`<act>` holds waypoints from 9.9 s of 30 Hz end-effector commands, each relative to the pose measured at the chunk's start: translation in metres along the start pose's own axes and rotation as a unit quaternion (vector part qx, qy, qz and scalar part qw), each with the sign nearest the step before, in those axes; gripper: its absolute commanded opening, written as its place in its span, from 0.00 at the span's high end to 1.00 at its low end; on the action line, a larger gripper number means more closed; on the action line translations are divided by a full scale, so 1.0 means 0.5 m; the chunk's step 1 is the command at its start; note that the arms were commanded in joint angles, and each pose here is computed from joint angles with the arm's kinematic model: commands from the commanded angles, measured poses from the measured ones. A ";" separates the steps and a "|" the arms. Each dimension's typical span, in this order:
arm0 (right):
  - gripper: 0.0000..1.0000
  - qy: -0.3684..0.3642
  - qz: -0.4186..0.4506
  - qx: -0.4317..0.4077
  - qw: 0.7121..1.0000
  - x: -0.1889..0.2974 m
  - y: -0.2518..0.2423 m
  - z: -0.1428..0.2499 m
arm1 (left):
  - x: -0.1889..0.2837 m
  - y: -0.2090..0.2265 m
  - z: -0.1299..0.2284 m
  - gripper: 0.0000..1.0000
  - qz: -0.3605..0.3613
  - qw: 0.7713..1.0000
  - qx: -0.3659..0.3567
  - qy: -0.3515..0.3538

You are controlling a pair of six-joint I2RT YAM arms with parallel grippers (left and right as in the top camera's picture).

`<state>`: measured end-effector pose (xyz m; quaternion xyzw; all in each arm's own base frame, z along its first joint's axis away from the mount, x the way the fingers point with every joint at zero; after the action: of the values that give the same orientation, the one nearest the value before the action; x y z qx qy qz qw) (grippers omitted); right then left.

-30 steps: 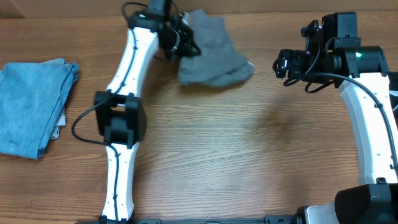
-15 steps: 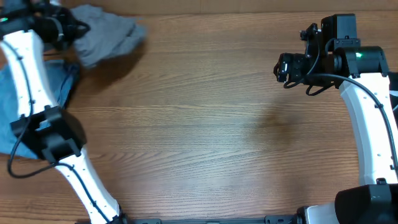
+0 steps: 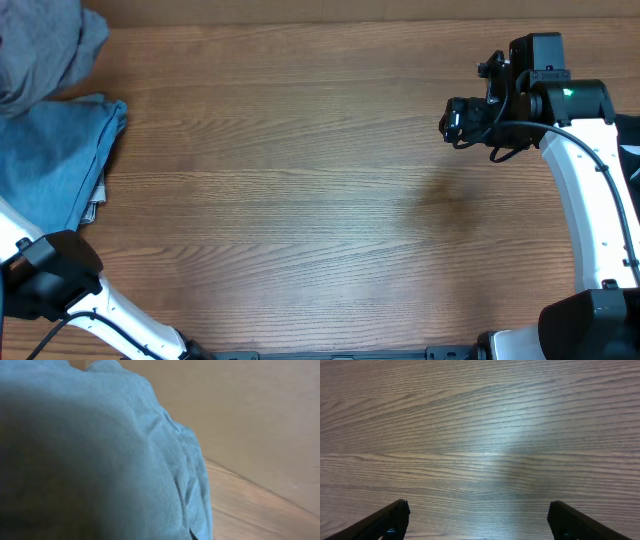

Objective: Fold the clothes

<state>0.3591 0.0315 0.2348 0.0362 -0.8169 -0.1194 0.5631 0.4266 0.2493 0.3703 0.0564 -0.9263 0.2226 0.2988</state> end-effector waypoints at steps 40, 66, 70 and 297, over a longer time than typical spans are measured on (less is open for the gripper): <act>0.00 -0.008 -0.032 0.006 0.999 -0.004 0.015 -0.010 | 0.019 0.199 0.262 0.07 -0.219 0.910 0.220 0.276; 0.00 0.000 -0.031 0.005 1.000 -0.005 0.014 -0.003 | -0.002 0.256 0.314 0.96 -0.277 0.890 0.243 0.267; 0.00 0.000 -0.031 0.004 1.000 -0.005 0.014 -0.003 | -0.059 0.304 0.376 0.96 -0.289 0.863 0.255 0.325; 0.00 -0.529 -0.109 0.120 0.833 -0.005 -0.030 0.339 | 0.392 -0.291 0.658 0.00 0.094 0.985 -0.128 -0.062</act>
<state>0.2016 0.0441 0.1735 0.1256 -0.9884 -0.0820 0.0220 0.1088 -0.0224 0.3227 -0.0575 -0.9571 0.1189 0.2579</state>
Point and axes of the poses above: each gripper's point midway between its finger pads, its own x axis back along the fingers, its own y axis along the line the jaws close on, z = x × y, the point moved 4 cm from there along x, back along the fingers, and after that the axes turned 4 degrees about -x, right-handed, at the moved point
